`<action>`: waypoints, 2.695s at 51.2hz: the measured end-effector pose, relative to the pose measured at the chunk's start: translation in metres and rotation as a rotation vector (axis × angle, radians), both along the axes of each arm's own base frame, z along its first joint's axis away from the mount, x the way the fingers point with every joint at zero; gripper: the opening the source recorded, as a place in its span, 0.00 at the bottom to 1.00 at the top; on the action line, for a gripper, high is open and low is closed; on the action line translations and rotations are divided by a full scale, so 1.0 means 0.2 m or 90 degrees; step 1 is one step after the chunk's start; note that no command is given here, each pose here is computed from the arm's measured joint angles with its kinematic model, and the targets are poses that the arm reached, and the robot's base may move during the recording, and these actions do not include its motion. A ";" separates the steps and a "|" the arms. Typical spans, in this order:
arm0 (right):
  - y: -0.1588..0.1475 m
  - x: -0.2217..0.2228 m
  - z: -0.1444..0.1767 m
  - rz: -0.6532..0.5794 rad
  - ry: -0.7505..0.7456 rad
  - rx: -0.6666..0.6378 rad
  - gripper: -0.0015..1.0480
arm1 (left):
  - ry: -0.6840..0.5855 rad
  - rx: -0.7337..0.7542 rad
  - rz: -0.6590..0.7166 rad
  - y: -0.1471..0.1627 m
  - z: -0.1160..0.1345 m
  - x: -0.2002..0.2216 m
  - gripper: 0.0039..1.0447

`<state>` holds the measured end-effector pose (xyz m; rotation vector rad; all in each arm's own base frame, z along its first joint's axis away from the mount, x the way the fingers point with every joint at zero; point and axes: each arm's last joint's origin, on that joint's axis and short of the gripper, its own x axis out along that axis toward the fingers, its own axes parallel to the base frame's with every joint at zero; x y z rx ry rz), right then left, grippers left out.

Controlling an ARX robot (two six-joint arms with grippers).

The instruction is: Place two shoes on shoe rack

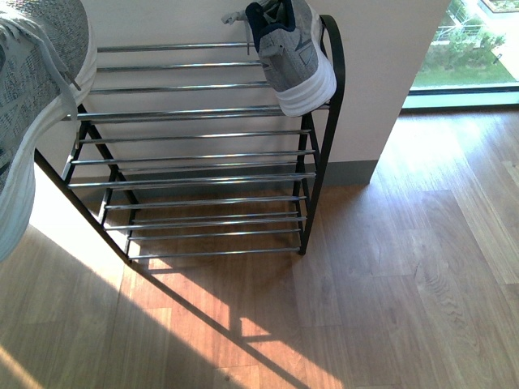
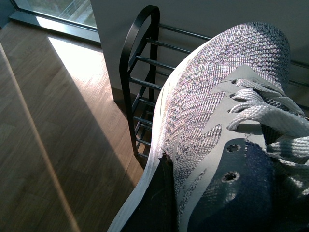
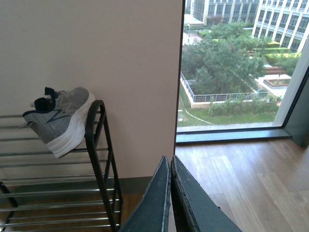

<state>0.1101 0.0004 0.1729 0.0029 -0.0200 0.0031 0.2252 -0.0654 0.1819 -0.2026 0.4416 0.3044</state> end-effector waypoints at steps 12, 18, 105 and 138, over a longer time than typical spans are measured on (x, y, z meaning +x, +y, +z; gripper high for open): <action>0.00 -0.04 -0.02 0.002 0.019 0.000 0.02 | 0.000 0.000 0.000 0.00 0.00 0.00 0.01; 0.00 -0.06 -0.02 0.000 0.004 0.000 0.02 | 0.000 0.000 0.000 0.00 0.00 0.00 0.01; 0.00 -0.07 -0.02 0.000 0.003 0.000 0.91 | 0.070 -0.229 -0.122 -0.60 -0.32 1.45 0.42; 0.00 -0.07 -0.02 0.000 0.003 0.000 0.91 | -0.074 0.103 0.029 -0.22 0.24 0.35 0.91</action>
